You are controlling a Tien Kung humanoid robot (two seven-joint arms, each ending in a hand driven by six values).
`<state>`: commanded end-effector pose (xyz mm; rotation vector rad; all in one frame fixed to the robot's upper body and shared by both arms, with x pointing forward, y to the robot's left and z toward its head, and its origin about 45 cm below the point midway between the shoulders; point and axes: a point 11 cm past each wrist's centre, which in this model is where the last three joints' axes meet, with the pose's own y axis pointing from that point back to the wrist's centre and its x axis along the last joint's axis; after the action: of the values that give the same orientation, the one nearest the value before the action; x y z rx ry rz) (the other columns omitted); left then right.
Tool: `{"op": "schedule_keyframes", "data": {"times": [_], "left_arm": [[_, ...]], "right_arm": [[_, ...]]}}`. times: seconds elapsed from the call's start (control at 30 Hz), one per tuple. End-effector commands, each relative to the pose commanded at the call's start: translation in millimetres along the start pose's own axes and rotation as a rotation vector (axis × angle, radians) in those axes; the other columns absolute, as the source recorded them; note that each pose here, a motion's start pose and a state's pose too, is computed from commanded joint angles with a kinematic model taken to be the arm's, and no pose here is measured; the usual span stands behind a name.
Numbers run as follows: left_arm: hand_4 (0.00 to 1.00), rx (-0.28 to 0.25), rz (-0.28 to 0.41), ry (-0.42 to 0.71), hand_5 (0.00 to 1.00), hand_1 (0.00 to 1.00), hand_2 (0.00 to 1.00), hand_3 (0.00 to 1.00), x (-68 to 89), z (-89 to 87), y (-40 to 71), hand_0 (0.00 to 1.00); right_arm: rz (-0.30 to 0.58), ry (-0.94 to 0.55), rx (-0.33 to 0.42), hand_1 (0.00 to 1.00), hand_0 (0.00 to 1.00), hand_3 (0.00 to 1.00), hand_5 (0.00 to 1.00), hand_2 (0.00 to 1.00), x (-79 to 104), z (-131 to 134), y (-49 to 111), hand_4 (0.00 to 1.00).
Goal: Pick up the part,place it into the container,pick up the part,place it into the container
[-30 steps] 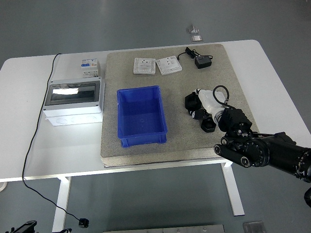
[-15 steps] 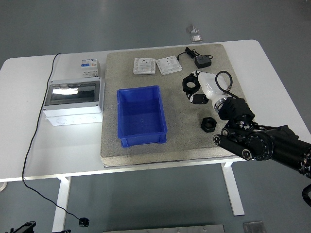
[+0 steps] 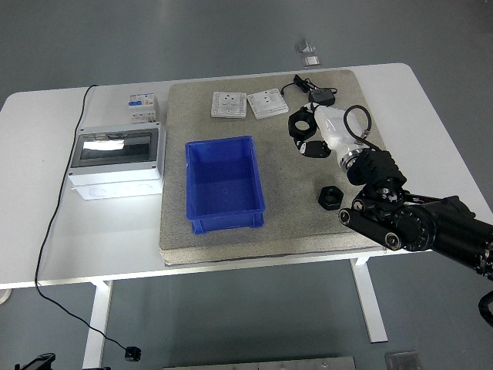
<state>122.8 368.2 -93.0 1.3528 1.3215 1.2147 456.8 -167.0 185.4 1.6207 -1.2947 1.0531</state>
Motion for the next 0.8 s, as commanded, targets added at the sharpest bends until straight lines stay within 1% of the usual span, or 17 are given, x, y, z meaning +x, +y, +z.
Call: {"op": "schedule_keyframes", "data": {"times": [0.1, 0.17, 0.2, 0.27, 0.37, 0.4, 0.47, 0.57, 0.6, 0.67, 0.77, 0.8], "left_arm": [[0.947, 0.000, 0.000, 0.002, 0.998, 0.714, 0.682, 0.752, 0.4, -0.5, -0.2, 0.722], [0.947, -0.001, 0.001, 0.003, 0.998, 0.714, 0.682, 0.752, 0.9, -0.6, -0.2, 0.722], [0.946, -0.001, 0.002, 0.003, 0.998, 0.714, 0.681, 0.751, 1.2, -0.5, -0.1, 0.722], [0.946, -0.002, 0.003, 0.004, 0.998, 0.714, 0.681, 0.751, 1.8, -0.1, 0.1, 0.722], [0.946, -0.003, 0.005, 0.005, 0.998, 0.714, 0.681, 0.751, 2.8, 0.2, 0.5, 0.722], [0.946, -0.003, 0.006, 0.005, 0.998, 0.714, 0.682, 0.748, 3.1, 0.4, 0.6, 0.722], [0.946, -0.006, 0.007, 0.007, 0.998, 0.714, 0.682, 0.748, 3.7, 0.8, 0.7, 0.722], [0.946, -0.008, 0.008, 0.010, 0.998, 0.714, 0.682, 0.748, 4.1, 1.0, 0.7, 0.722], [0.946, -0.009, 0.008, 0.010, 0.998, 0.714, 0.682, 0.747, 4.1, 1.1, 0.7, 0.722], [0.946, -0.010, 0.010, 0.011, 0.998, 0.714, 0.682, 0.747, 4.3, 1.5, 0.9, 0.722], [0.946, -0.010, 0.011, 0.011, 0.998, 0.714, 0.682, 0.747, 4.3, 1.7, 1.0, 0.722], [0.946, -0.010, 0.011, 0.012, 0.998, 0.714, 0.680, 0.747, 4.2, 1.7, 1.0, 0.721]], "right_arm": [[0.012, -0.025, 0.044, 0.208, 0.526, 0.517, 0.002, 0.473, 6.4, -14.7, 2.0, 0.207], [0.017, -0.034, 0.094, 0.208, 0.526, 0.517, 0.002, 0.473, 11.0, -30.5, 4.5, 0.207], [0.015, -0.034, 0.122, 0.211, 0.546, 0.517, 0.002, 0.475, 12.1, -39.1, 6.3, 0.214], [-0.007, -0.028, 0.182, 0.211, 0.546, 0.517, 0.002, 0.475, 11.1, -57.8, 11.6, 0.214], [-0.076, -0.004, 0.267, 0.211, 0.546, 0.517, 0.002, 0.475, 0.2, -84.2, 23.9, 0.214], [-0.100, 0.002, 0.289, 0.232, 0.599, 0.538, 0.002, 0.487, -4.3, -90.9, 28.2, 0.236], [-0.158, 0.016, 0.333, 0.232, 0.599, 0.538, 0.002, 0.487, -16.2, -104.3, 38.6, 0.236], [-0.218, 0.029, 0.358, 0.232, 0.599, 0.538, 0.002, 0.487, -28.9, -111.2, 46.8, 0.236], [-0.229, 0.031, 0.359, 0.476, 0.706, 0.661, 0.002, 0.610, -31.1, -111.5, 47.6, 0.421], [-0.253, 0.041, 0.360, 0.476, 0.706, 0.661, 0.002, 0.610, -36.5, -111.6, 48.9, 0.421], [-0.257, 0.053, 0.358, 0.476, 0.706, 0.661, 0.002, 0.610, -37.8, -111.5, 48.2, 0.421], [-0.252, 0.055, 0.357, 0.839, 0.928, 0.872, 0.074, 0.825, -37.0, -111.4, 47.5, 0.566]]}}
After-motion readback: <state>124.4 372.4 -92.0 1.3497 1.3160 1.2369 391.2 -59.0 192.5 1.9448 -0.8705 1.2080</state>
